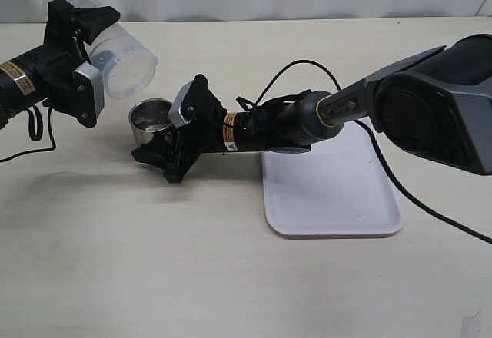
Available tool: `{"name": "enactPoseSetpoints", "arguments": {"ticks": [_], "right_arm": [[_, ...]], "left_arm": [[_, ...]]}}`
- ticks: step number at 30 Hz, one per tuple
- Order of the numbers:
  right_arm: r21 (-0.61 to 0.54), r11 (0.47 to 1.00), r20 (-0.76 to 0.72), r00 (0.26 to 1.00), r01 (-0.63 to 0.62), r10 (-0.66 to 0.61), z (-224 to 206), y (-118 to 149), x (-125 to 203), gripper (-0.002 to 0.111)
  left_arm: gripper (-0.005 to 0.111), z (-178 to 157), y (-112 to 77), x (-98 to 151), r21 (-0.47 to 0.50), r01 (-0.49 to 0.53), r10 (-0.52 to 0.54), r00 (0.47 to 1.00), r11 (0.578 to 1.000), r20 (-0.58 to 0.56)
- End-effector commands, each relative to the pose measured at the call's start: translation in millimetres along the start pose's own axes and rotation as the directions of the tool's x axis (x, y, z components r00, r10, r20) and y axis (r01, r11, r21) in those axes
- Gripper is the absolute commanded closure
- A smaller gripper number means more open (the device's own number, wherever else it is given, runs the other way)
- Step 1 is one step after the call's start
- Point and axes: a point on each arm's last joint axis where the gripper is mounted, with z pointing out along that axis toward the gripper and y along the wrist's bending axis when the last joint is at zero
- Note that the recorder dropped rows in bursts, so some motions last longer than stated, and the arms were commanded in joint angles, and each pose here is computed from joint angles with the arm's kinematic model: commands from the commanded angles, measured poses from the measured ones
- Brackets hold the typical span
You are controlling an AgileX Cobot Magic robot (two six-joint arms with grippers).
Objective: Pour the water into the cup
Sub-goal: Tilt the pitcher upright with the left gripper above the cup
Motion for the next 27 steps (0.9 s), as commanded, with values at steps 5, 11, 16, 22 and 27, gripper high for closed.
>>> {"name": "enactPoseSetpoints", "arguments": {"ticks": [5,11,16,22,27], "right_arm": [[0.007,1.0,-0.02,1.0,-0.005,0.005,-0.2,-1.2,3.1,0.104],[0.007,1.0,-0.02,1.0,-0.005,0.005,-0.2,-1.2,3.1,0.104],[0.007,1.0,-0.02,1.0,-0.005,0.005,-0.2,-1.2,3.1,0.104],[0.007,1.0,-0.02,1.0,-0.005,0.005,-0.2,-1.2,3.1,0.104],[0.007,1.0,-0.02,1.0,-0.005,0.005,-0.2,-1.2,3.1,0.104]], "left_arm": [[0.107,4.2,8.7,-5.6,-0.054,-0.001,0.002,1.0,0.999,0.013],[0.107,4.4,8.8,-6.4,-0.054,-0.002,0.003,1.0,0.999,0.016],[0.107,4.4,8.8,-6.6,-0.054,-0.003,0.004,1.0,0.999,0.018],[0.107,4.4,8.8,-5.7,-0.055,-0.025,0.025,1.0,0.998,0.007],[0.107,4.4,8.9,-5.7,-0.056,-0.025,0.025,1.0,0.998,0.007]]}}
